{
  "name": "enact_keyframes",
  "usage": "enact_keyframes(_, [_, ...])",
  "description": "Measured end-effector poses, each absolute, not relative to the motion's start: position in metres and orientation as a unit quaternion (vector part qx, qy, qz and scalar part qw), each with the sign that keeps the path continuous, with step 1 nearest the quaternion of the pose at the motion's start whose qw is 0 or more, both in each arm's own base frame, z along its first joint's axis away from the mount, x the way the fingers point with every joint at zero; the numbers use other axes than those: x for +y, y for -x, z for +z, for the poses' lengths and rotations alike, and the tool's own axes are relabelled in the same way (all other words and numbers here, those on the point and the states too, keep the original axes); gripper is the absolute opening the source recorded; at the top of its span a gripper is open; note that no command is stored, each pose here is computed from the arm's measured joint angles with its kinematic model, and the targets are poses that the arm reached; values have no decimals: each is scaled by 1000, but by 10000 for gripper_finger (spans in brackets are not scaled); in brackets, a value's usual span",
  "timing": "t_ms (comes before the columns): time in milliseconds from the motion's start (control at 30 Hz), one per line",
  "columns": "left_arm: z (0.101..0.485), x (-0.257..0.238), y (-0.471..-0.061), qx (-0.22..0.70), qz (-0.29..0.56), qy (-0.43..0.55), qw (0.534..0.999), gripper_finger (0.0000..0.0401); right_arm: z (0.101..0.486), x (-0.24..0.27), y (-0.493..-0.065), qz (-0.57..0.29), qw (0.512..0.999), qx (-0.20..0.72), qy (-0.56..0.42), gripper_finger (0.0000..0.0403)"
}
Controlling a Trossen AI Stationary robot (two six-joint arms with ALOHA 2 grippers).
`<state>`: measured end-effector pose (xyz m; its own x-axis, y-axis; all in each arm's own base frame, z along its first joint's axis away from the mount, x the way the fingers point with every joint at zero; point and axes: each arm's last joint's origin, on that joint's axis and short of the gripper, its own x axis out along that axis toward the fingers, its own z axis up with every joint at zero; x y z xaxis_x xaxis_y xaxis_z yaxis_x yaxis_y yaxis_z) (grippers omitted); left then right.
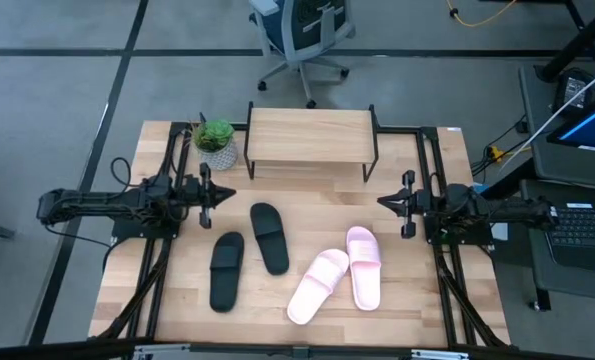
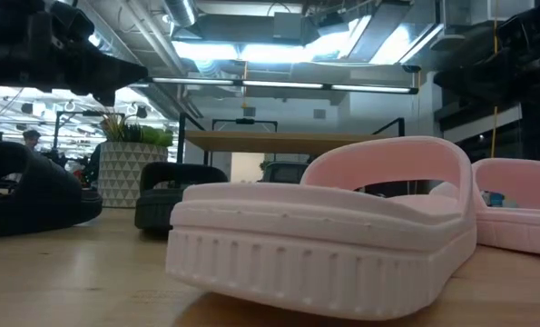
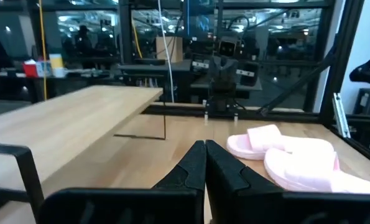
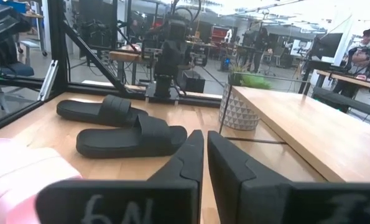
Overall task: Pick and place slides into the shelf
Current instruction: Put the top pink slide on the shelf
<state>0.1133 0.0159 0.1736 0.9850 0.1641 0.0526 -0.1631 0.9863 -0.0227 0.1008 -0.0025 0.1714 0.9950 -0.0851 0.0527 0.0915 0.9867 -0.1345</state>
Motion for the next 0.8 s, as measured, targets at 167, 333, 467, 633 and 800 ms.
enact_keyframes(167, [174,17,-118,-30,86,11,996,0,174,-2,-104,-44,996,-30,66,26])
enact_keyframes(333, [186,17,-125,-45,82,-5,996,0,172,-2,-107,-33,998,-22,41,26])
enact_keyframes(467, [193,18,-133,-22,82,-15,996,0,179,-1,-110,-21,999,-14,30,26])
enact_keyframes(633, [194,18,-142,3,48,-11,999,0,197,-1,-112,-21,998,-19,56,26])
enact_keyframes(800, [193,16,-144,9,16,16,1000,0,198,-1,-114,-20,998,-11,54,26])
